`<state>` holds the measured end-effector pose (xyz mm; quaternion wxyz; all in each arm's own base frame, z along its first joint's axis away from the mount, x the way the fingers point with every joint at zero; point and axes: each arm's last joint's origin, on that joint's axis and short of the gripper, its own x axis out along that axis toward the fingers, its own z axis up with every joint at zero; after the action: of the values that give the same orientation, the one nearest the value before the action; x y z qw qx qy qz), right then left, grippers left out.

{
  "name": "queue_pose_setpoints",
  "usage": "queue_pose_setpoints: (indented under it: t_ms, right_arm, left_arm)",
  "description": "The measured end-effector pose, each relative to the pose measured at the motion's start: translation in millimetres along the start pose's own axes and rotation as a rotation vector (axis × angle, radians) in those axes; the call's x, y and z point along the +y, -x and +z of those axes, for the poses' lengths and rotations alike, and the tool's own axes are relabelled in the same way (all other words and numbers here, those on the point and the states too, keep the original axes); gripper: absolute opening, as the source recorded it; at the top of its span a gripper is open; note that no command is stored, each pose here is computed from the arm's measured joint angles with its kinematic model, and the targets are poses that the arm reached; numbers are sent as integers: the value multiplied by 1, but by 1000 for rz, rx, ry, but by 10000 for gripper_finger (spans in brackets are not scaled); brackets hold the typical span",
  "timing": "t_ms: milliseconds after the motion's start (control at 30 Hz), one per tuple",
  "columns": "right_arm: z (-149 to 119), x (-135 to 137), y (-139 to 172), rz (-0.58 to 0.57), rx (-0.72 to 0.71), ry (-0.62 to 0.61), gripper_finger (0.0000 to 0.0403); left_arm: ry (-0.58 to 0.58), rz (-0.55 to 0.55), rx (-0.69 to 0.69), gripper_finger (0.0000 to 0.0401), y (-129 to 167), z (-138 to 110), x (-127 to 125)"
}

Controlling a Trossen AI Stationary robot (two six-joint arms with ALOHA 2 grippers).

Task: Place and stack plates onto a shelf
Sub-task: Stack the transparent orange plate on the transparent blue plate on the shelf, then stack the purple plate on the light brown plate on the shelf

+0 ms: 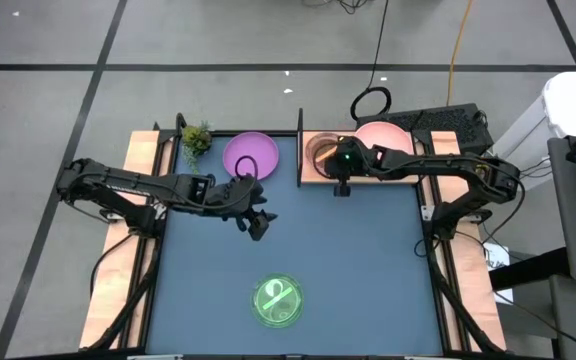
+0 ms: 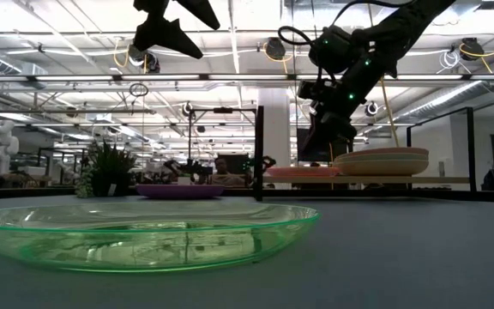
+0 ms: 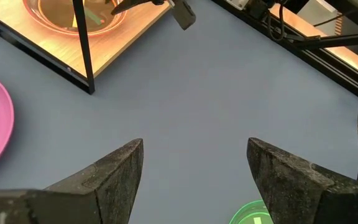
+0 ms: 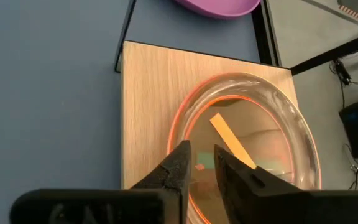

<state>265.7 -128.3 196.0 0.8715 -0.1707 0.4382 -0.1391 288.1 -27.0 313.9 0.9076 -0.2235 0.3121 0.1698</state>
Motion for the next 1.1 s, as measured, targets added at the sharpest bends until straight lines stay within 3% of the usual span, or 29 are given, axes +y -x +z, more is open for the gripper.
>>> queue_pose_setpoints:
  t_ms: [200,367,500,833,1100]
  right_arm:
    - [1,-1,5,-43,7,-61,91]
    - [10,-1,27,-64,-64,-121,102]
    - [17,2,51,-56,-130,-241,102]
    - [28,41,94,113,-179,-517,102]
    - [36,81,114,271,-177,-601,102]
  left_arm:
    - [7,0,0,289,0,0,0]
    - [13,0,0,289,0,0,0]
    - [7,0,2,289,0,0,0]
    - [-35,-14,56,289,-1,-1,5]
    - [-119,-15,107,289,-5,6,22]
